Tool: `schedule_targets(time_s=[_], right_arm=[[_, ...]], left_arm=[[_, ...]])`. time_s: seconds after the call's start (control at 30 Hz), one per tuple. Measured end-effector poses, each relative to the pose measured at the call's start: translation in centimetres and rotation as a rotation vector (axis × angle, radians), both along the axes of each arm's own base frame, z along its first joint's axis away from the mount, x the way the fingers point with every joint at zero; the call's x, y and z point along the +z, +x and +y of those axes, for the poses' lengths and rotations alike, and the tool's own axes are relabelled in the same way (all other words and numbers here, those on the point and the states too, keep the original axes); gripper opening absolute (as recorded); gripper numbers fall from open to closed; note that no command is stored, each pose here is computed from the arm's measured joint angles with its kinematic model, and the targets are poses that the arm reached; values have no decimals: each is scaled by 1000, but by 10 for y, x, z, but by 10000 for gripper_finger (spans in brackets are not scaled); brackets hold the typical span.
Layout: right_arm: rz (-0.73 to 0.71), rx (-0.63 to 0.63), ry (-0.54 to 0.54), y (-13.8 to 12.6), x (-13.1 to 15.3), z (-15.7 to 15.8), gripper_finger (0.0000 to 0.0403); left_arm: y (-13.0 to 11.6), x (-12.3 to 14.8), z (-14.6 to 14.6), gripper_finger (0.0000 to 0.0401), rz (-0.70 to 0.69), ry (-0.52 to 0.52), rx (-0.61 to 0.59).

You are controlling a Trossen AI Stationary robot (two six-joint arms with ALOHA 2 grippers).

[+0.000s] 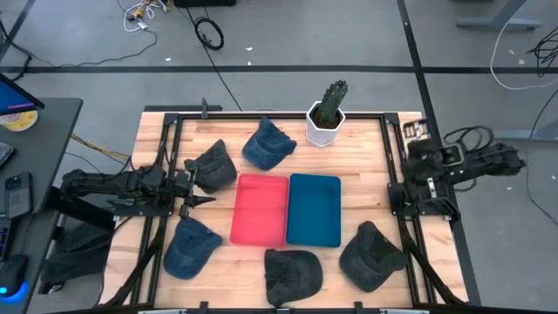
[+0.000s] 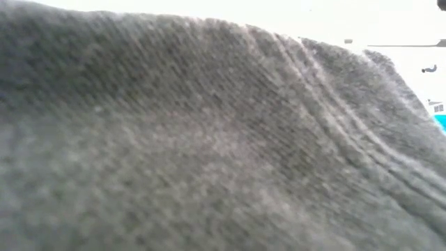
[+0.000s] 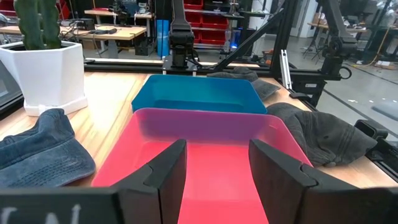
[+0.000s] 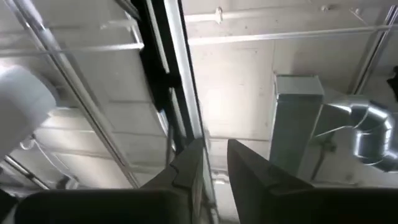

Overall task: Pick & Place hat
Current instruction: Put the bottom right black cap into the blue bin

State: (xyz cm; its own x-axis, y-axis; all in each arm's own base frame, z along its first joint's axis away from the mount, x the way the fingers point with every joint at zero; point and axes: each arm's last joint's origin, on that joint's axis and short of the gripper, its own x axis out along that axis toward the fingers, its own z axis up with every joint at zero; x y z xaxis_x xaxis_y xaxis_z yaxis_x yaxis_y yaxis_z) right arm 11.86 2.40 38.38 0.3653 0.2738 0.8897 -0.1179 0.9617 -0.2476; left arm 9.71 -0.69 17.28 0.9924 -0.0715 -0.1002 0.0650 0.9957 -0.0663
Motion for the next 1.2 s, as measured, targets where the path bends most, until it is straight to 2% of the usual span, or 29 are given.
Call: schedule_targets(time_s=[0.1,0.27,0.47,0.57,0.67,0.83,0.97,1.2], right_arm=[[132,-39,-33,3,27,0,80],[455,-97,-13,2,74,-2,80],[694,-137,132,-16,120,-9,80],[749,-57,200,-27,140,-10,80],[787,65,209,-36,156,-8,80],[858,297,161,-42,175,0,80],[893,469,56,-28,184,15,80],[1023,501,11,6,189,40,80]], left_arm=[[0,0,0,177,0,0,0],[0,0,0,177,1,0,0],[0,0,0,177,0,0,0],[0,0,0,177,0,0,0],[0,0,0,177,1,0,0],[0,0,0,177,0,0,0],[0,0,0,177,0,0,0],[0,0,0,177,0,0,0]])
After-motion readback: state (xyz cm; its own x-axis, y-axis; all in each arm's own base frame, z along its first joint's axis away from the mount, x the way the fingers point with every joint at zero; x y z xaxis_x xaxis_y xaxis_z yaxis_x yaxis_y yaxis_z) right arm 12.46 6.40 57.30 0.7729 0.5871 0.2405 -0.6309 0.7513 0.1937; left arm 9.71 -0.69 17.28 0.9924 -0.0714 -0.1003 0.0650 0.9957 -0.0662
